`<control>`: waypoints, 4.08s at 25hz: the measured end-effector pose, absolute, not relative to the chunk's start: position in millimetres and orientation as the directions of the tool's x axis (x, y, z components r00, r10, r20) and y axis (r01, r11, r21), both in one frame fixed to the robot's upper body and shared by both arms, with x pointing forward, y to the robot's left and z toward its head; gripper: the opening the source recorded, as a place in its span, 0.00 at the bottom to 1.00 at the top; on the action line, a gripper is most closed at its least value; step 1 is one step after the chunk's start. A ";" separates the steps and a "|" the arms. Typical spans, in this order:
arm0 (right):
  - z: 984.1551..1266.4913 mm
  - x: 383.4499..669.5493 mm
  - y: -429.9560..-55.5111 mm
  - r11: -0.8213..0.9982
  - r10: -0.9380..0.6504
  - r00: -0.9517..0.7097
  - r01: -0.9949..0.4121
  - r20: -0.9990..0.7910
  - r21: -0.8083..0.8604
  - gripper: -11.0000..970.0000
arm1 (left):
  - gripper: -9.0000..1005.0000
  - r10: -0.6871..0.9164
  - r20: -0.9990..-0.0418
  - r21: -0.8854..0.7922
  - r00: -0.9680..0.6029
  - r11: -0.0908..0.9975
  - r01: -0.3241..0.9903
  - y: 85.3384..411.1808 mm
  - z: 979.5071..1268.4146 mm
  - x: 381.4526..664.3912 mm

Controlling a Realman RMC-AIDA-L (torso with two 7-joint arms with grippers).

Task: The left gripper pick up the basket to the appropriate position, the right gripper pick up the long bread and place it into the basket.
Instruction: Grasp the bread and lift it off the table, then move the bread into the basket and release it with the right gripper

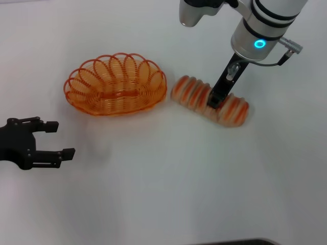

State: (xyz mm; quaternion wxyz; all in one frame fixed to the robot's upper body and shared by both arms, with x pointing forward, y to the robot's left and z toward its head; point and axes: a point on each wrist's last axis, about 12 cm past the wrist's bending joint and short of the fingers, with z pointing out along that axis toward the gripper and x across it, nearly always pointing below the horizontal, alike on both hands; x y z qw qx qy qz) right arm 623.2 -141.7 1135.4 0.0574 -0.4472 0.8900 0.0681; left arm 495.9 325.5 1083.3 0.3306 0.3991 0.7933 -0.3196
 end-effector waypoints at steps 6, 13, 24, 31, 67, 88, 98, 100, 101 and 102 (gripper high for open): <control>1135.6 623.1 -141.3 0.591 -0.788 -0.594 -0.804 -0.165 0.072 0.30 | 0.87 0.421 -0.780 -0.243 -0.463 0.478 0.844 325.7 1083.4 495.9; 1135.4 622.9 -141.6 0.591 -0.787 -0.594 -0.803 -0.164 0.073 0.26 | 0.87 0.419 -0.780 -0.243 -0.464 0.480 0.843 326.1 1083.5 495.8; 1142.4 623.9 -150.6 0.589 -0.786 -0.590 -0.805 -0.185 0.065 0.26 | 0.87 0.419 -0.781 -0.242 -0.464 0.482 0.842 326.4 1083.5 496.0; 1164.5 629.3 -161.9 0.594 -0.779 -0.585 -0.804 -0.225 0.033 0.26 | 0.87 0.425 -0.783 -0.231 -0.455 0.481 0.846 326.6 1086.1 498.5; 1220.6 642.8 -113.9 0.032 -0.929 0.027 -0.988 -0.368 -0.154 0.27 | 0.87 0.426 -0.782 -0.238 -0.456 0.472 0.849 329.1 1091.1 497.8; 1204.9 648.7 -62.8 -0.066 -0.879 0.155 -0.976 -0.451 -0.206 0.27 | 0.87 0.423 -0.781 -0.243 -0.459 0.472 0.848 329.6 1091.1 496.9; 1189.9 646.7 -51.7 -0.070 -0.884 0.138 -0.984 -0.447 -0.165 0.29 | 0.87 0.422 -0.782 -0.243 -0.459 0.472 0.847 329.3 1089.7 496.4; 1188.0 646.6 -51.2 -0.067 -0.885 0.133 -0.985 -0.446 -0.161 0.29 | 0.87 0.422 -0.781 -0.244 -0.460 0.472 0.847 329.2 1089.5 496.3; 1187.4 646.7 -51.0 -0.065 -0.885 0.131 -0.985 -0.446 -0.161 0.29 | 0.87 0.421 -0.781 -0.245 -0.460 0.471 0.847 329.1 1089.4 496.2; 1186.8 646.7 -51.0 -0.063 -0.885 0.129 -0.985 -0.447 -0.160 0.29 | 0.87 0.421 -0.781 -0.246 -0.461 0.471 0.847 329.0 1089.3 496.1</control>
